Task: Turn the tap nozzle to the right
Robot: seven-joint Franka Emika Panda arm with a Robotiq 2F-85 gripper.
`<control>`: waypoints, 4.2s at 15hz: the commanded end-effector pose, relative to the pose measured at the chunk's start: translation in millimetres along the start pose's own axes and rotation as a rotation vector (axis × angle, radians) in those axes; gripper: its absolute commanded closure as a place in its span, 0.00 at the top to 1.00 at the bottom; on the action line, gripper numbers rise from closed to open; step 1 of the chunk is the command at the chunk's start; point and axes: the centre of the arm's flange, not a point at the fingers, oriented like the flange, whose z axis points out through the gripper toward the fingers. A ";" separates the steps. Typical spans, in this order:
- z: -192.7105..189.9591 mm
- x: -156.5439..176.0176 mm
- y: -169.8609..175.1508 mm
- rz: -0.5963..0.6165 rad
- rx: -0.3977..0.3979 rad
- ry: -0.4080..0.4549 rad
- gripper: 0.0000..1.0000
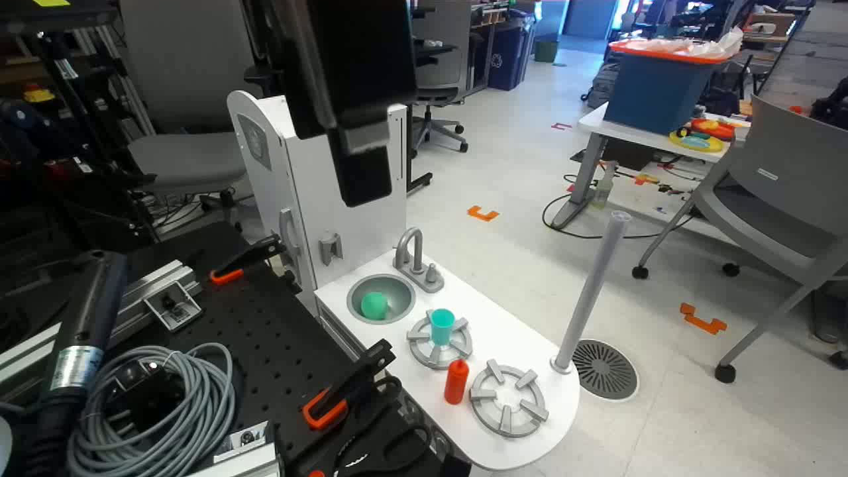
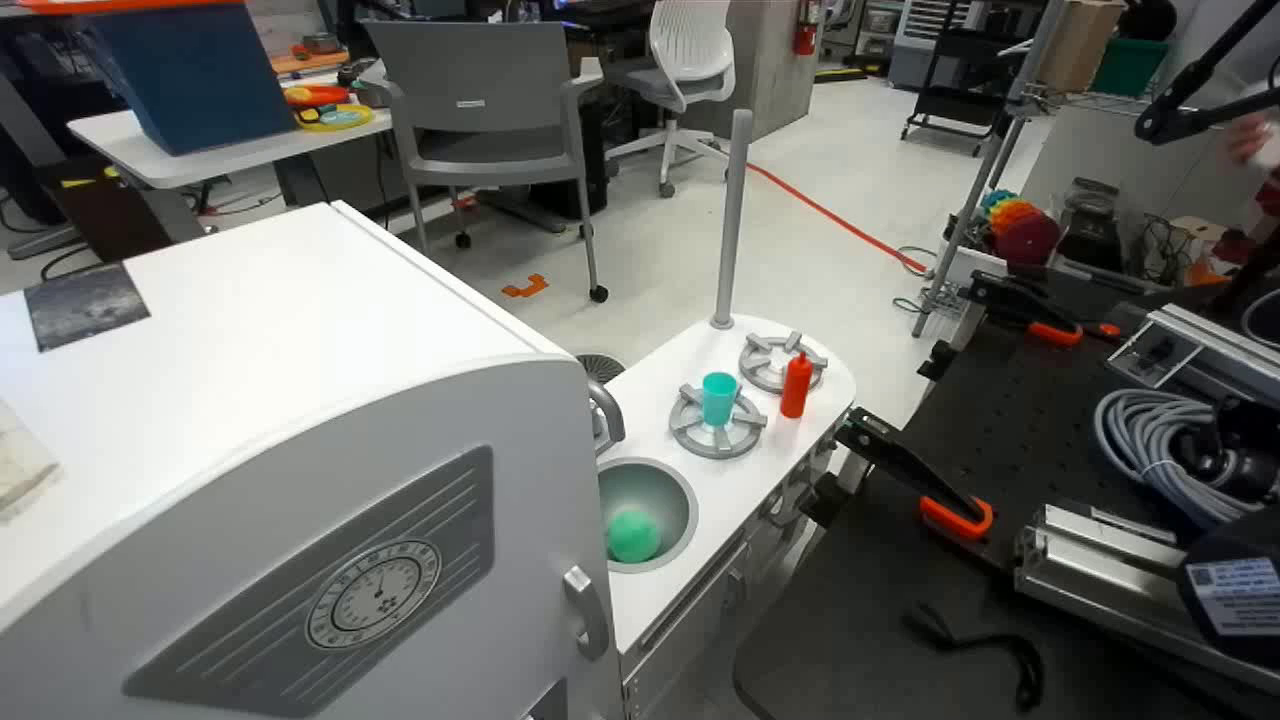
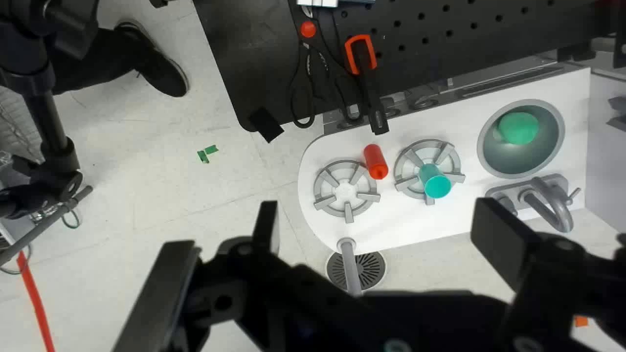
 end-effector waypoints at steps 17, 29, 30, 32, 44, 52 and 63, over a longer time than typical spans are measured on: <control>25.8 73.6 -99.4 0.024 0.020 -0.073 1.00; 230.7 139.6 -272.9 -0.123 -0.182 0.042 1.00; 247.0 145.9 -283.3 -0.148 -0.193 0.058 1.00; 280.0 158.3 -307.7 -0.196 -0.175 0.066 1.00; 419.8 214.4 -388.2 -0.255 0.027 -0.027 1.00; 449.9 221.9 -362.0 -0.193 -0.023 -0.139 1.00; 410.8 284.6 -260.7 -0.088 -0.251 -0.020 1.00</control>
